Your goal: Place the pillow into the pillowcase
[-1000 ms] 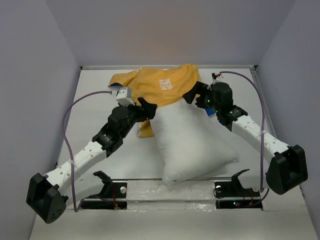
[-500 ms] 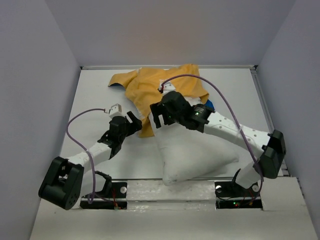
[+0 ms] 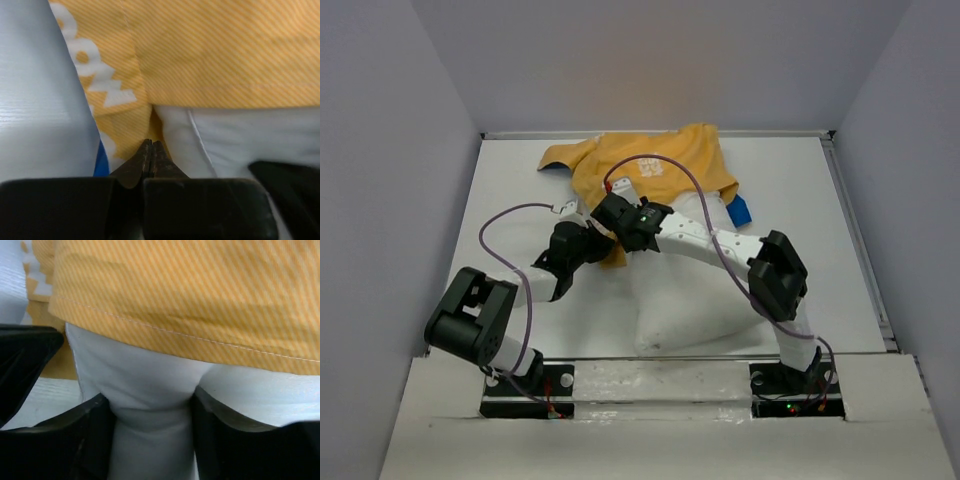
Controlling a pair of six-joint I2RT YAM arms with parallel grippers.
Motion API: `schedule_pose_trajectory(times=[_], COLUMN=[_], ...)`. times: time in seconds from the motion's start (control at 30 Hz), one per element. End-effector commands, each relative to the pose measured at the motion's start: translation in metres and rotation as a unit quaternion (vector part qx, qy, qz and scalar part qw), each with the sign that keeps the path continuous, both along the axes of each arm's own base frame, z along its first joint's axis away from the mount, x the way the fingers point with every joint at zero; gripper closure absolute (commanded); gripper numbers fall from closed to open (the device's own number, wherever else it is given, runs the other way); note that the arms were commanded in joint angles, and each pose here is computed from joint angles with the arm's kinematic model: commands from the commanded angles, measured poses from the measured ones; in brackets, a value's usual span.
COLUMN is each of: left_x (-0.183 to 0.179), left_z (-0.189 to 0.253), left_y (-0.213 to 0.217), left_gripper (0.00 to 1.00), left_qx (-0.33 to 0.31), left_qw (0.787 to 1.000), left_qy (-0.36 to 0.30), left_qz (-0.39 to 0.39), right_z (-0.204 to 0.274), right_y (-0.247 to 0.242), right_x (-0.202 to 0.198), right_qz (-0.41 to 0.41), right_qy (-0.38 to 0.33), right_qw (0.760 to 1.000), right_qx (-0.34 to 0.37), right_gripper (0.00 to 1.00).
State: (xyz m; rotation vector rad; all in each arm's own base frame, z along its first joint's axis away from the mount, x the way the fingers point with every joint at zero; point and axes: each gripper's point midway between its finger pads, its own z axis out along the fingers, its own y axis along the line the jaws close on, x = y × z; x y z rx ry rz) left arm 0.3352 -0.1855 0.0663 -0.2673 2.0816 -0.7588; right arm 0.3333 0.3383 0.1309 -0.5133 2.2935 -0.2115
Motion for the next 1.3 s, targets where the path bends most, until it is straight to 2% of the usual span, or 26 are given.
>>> schedule_pose_trajectory(times=[0.0, 0.03, 0.07, 0.1, 0.2, 0.23, 0.27, 0.33, 0.37, 0.4, 0.47, 0.5, 0.57, 0.67, 0.73, 0.87, 0.93, 1.0, 1.07, 1.13, 1.17, 1.23, 1.27], left_x=[0.008, 0.006, 0.004, -0.003, -0.018, -0.024, -0.026, -0.017, -0.012, -0.005, 0.004, 0.009, 0.011, 0.001, -0.004, 0.002, 0.011, 0.023, 0.03, 0.029, 0.025, 0.004, -0.01], left_z=[0.036, 0.041, 0.046, 0.048, 0.069, 0.083, 0.08, 0.083, 0.08, 0.08, 0.078, 0.08, 0.085, 0.096, 0.101, 0.096, 0.09, 0.094, 0.086, 0.095, 0.106, 0.116, 0.138], left_y=[-0.016, -0.016, -0.019, -0.024, -0.033, -0.035, -0.03, -0.009, 0.0, 0.011, 0.022, 0.025, 0.01, -0.014, -0.018, -0.009, -0.016, -0.02, -0.026, -0.038, -0.043, -0.06, -0.066], left_gripper=[1.0, 1.0, 1.0, 1.0, 1.0, 1.0, 1.0, 1.0, 0.9, 0.5, 0.19, 0.12, 0.05, 0.04, 0.04, 0.04, 0.06, 0.12, 0.4, 0.77, 1.0, 1.0, 1.0], left_qx=[-0.042, -0.047, -0.054, -0.064, -0.084, -0.086, -0.076, -0.044, -0.02, -0.003, 0.019, 0.022, 0.003, -0.035, -0.048, -0.018, -0.01, -0.012, -0.012, -0.037, -0.052, -0.074, -0.09], left_qw=[0.997, 0.996, 0.995, 0.994, 0.988, 0.985, 0.988, 0.992, 0.994, 0.994, 0.993, 0.992, 0.993, 0.988, 0.984, 0.983, 0.984, 0.983, 0.984, 0.982, 0.978, 0.972, 0.964], left_qy=[-0.06, -0.065, -0.072, -0.071, -0.093, -0.112, -0.104, -0.112, -0.103, -0.105, -0.103, -0.106, -0.117, -0.145, -0.159, -0.175, -0.169, -0.172, -0.164, -0.165, -0.178, -0.181, -0.204], left_qz=[-0.03, -0.034, -0.04, -0.06, -0.091, -0.095, -0.087, -0.028, -0.01, 0.021, 0.051, 0.058, 0.02, -0.046, -0.061, -0.046, -0.058, -0.055, -0.063, -0.088, -0.099, -0.128, -0.143], right_z=[-0.002, 0.002, 0.006, 0.044, 0.084, 0.104, 0.143, 0.155, 0.166, 0.164, 0.163, 0.164, 0.155, 0.155, 0.154, 0.156, 0.158, 0.159, 0.161, 0.163, 0.162, 0.162, 0.163], right_y=[-0.009, -0.003, -0.001, 0.009, 0.004, -0.002, -0.009, -0.019, -0.024, -0.028, -0.03, -0.034, -0.04, -0.045, -0.045, -0.044, -0.044, -0.044, -0.045, -0.045, -0.043, -0.034, -0.036], right_x=[0.046, 0.044, 0.046, 0.054, 0.056, 0.057, 0.047, 0.043, 0.039, 0.035, 0.029, 0.024, 0.021, 0.016, 0.016, 0.013, 0.009, 0.006, 0.006, 0.009, 0.01, 0.019, 0.027], right_qz=[-0.071, -0.061, -0.058, -0.056, -0.062, -0.06, -0.043, -0.031, -0.029, -0.025, -0.015, -0.012, -0.016, -0.012, -0.009, -0.003, 0.0, 0.004, 0.003, 0.002, 0.002, -0.004, -0.016], right_qy=[-0.037, -0.023, -0.02, -0.056, -0.12, -0.145, -0.175, -0.189, -0.195, -0.191, -0.186, -0.183, -0.179, -0.179, -0.177, -0.174, -0.171, -0.169, -0.172, -0.177, -0.177, -0.186, -0.194], right_qw=[0.996, 0.994, 0.991, 0.978, 0.946, 0.933, 0.914, 0.909, 0.907, 0.91, 0.912, 0.913, 0.918, 0.92, 0.922, 0.92, 0.917, 0.916, 0.915, 0.915, 0.914, 0.906, 0.901], right_qx=[0.048, 0.085, 0.116, 0.192, 0.295, 0.324, 0.364, 0.37, 0.373, 0.366, 0.366, 0.365, 0.354, 0.347, 0.344, 0.35, 0.359, 0.365, 0.365, 0.362, 0.364, 0.38, 0.387], right_gripper=[0.84, 0.98, 1.0, 1.0, 1.0, 1.0, 1.0, 1.0, 1.0, 1.0, 1.0, 1.0, 1.0, 1.0, 1.0, 1.0, 1.0, 1.0, 1.0, 1.0, 1.0, 1.0, 1.0])
